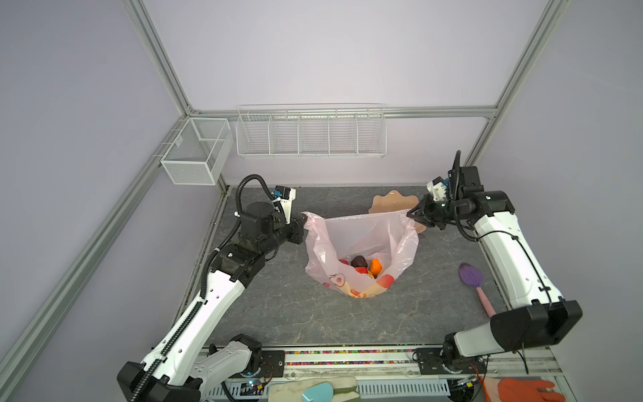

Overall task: Place the fruits into the plastic bag
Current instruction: Place the plastic bag at the center of the table.

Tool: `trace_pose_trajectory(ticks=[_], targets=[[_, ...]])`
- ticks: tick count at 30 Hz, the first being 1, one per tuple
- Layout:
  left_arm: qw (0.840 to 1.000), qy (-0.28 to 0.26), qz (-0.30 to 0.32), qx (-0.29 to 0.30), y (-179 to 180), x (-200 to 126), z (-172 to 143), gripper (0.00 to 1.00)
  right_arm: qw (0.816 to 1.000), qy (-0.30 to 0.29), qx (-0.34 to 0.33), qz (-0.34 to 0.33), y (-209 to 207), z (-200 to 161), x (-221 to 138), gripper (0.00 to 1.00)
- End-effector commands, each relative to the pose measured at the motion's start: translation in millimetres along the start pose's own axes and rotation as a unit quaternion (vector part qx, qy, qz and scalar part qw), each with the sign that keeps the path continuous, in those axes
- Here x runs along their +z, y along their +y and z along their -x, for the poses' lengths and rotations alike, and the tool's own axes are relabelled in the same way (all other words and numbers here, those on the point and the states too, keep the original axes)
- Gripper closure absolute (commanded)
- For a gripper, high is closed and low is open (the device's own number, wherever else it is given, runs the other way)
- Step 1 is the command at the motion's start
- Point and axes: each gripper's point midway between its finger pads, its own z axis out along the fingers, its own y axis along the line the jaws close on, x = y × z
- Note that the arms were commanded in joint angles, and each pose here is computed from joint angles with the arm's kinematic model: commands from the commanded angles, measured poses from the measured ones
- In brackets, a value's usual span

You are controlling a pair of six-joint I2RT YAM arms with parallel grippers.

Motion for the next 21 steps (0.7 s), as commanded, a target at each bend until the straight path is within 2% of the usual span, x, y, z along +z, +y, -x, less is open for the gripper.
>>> trace_pose_trajectory(ticks=[1,5,6,8,9,12,19,21], targets=[[0.999,-0.044,-0.002,-0.016,-1,-9,19,1.0,1.0,-0.016,-0.004,0.01,-1,11,8,0.8],[0.996,-0.067,-0.043,-0.033,-16,-18,30,0.95,1.0,-0.01,-0.007,0.009,-4,9,12,0.72],[0.996,-0.068,-0.043,-0.04,-16,-20,30,0.86,1.0,-0.01,-0.009,0.008,-5,9,13,0.69],[0.996,-0.066,-0.034,-0.055,-12,-21,29,0.61,1.0,-0.009,-0.011,0.007,-6,9,14,0.58],[0.996,-0.064,-0.029,-0.063,-9,-21,28,0.51,1.0,-0.008,-0.012,0.01,-6,8,14,0.52],[0.994,-0.071,-0.027,-0.084,-8,-29,32,0.36,0.999,-0.006,-0.025,0.024,0,7,12,0.38],[0.986,-0.117,-0.026,-0.12,-12,-69,47,0.23,0.996,-0.043,-0.081,0.02,3,7,-11,0.02],[0.983,-0.133,-0.024,-0.126,-13,-84,49,0.2,0.993,-0.063,-0.097,0.021,5,8,-20,0.04]])
